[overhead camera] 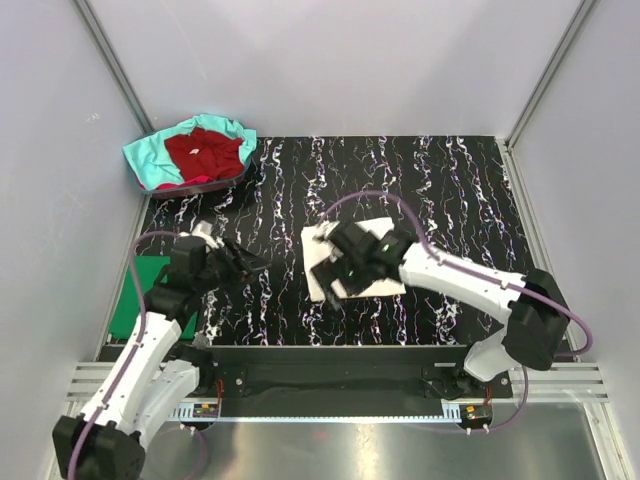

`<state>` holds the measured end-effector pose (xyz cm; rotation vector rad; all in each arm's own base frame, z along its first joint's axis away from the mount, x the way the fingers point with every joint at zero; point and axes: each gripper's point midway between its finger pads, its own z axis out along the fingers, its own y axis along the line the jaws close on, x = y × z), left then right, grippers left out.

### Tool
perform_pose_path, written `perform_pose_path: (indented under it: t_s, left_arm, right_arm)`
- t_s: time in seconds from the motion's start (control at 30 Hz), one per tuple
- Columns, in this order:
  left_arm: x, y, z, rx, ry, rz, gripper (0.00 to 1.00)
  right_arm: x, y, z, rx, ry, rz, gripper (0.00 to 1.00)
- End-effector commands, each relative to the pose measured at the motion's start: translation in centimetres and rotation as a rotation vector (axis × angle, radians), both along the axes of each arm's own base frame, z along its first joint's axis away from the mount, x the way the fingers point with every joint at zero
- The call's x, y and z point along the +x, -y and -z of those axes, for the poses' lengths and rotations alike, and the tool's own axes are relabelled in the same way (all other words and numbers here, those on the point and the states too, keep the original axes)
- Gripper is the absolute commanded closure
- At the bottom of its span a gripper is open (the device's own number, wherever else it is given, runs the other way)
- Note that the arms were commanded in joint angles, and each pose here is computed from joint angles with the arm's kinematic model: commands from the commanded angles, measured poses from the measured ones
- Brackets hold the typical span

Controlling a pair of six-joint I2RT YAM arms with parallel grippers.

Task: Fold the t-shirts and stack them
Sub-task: Neatly place the folded tshirt to the corner

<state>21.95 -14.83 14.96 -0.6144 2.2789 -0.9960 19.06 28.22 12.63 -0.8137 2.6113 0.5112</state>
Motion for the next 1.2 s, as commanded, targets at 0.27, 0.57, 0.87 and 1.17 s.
perform_pose_path:
  t_s: [0.27, 0.57, 0.87, 1.17]
  left_arm:
    - [-1.6, -3.3, 2.2, -0.002, -0.199, -0.121, 0.33]
    - [-1.2, -3.3, 2.7, -0.080, -0.201, -0.164, 0.34]
    - [-0.7, -3.2, 2.9, -0.106, -0.204, -0.157, 0.34]
    - [-0.8, -2.8, 3.8, -0.137, -0.222, -0.132, 0.31]
  right_arm:
    - [-0.1, -0.7, 4.9, -0.550, 0.706, -0.429, 0.00]
    - [-1.2, -2.5, 9.1, -0.598, 0.881, -0.514, 0.15]
    - [-0.6, -4.1, 11.4, -0.638, 0.951, -0.633, 0.28]
    - [0.8, -3.6, 13.6, -0.665, 0.913, -0.632, 0.32]
